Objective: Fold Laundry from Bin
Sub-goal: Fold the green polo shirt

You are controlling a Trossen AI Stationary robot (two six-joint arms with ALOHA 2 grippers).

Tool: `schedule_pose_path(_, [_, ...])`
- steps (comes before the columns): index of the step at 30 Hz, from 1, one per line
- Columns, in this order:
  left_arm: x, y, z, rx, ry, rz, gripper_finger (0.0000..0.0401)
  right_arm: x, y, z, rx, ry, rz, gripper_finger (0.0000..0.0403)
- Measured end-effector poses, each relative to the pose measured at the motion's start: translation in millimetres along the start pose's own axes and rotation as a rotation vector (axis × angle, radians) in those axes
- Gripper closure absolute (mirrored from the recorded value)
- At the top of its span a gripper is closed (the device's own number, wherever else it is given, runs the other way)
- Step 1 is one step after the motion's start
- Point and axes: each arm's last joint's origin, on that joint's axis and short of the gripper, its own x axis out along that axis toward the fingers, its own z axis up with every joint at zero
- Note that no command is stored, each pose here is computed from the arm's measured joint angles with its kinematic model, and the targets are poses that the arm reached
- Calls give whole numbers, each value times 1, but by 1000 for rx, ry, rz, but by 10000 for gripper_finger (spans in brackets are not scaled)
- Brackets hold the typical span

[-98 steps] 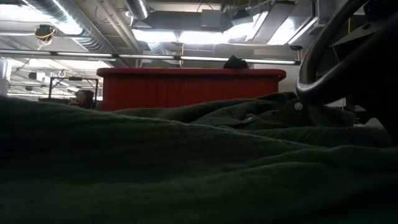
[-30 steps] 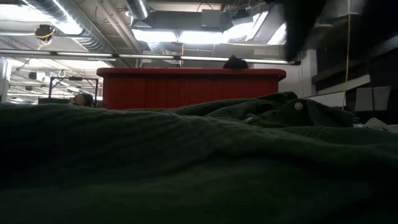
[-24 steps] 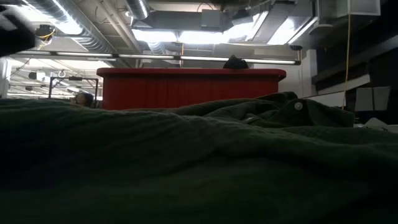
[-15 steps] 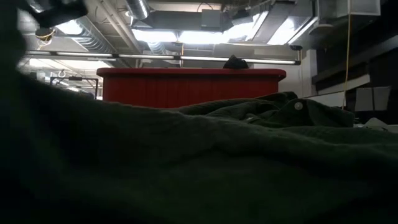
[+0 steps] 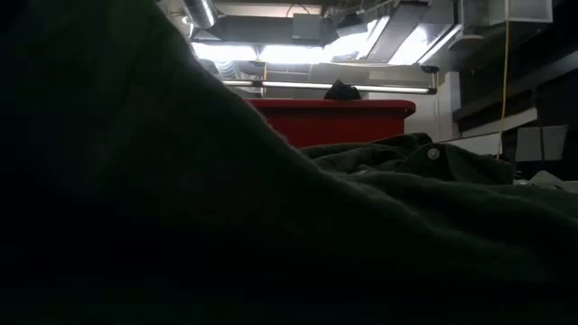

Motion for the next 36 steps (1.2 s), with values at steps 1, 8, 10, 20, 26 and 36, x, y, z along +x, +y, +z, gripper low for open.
schedule_pose_path(1, [0,0,0,0,0,-1,401,0,-1,0,11,-5,-5,226])
schedule_pose_path(8, [0,0,0,-3,0,0,401,1,-4,-1,192,8,-26,226])
schedule_pose_path(10, [0,0,0,-2,1,-1,401,0,-1,-6,200,53,35,226])
schedule_pose_path(20, [-3,-18,-21,19,97,-44,401,-34,47,-49,150,592,278,226])
schedule_pose_path(26, [-7,-28,-34,12,114,-25,401,-72,80,-66,70,867,287,226])
schedule_pose_path(36, [-11,-42,-49,48,120,-29,401,-81,111,-98,-1,1002,275,226])
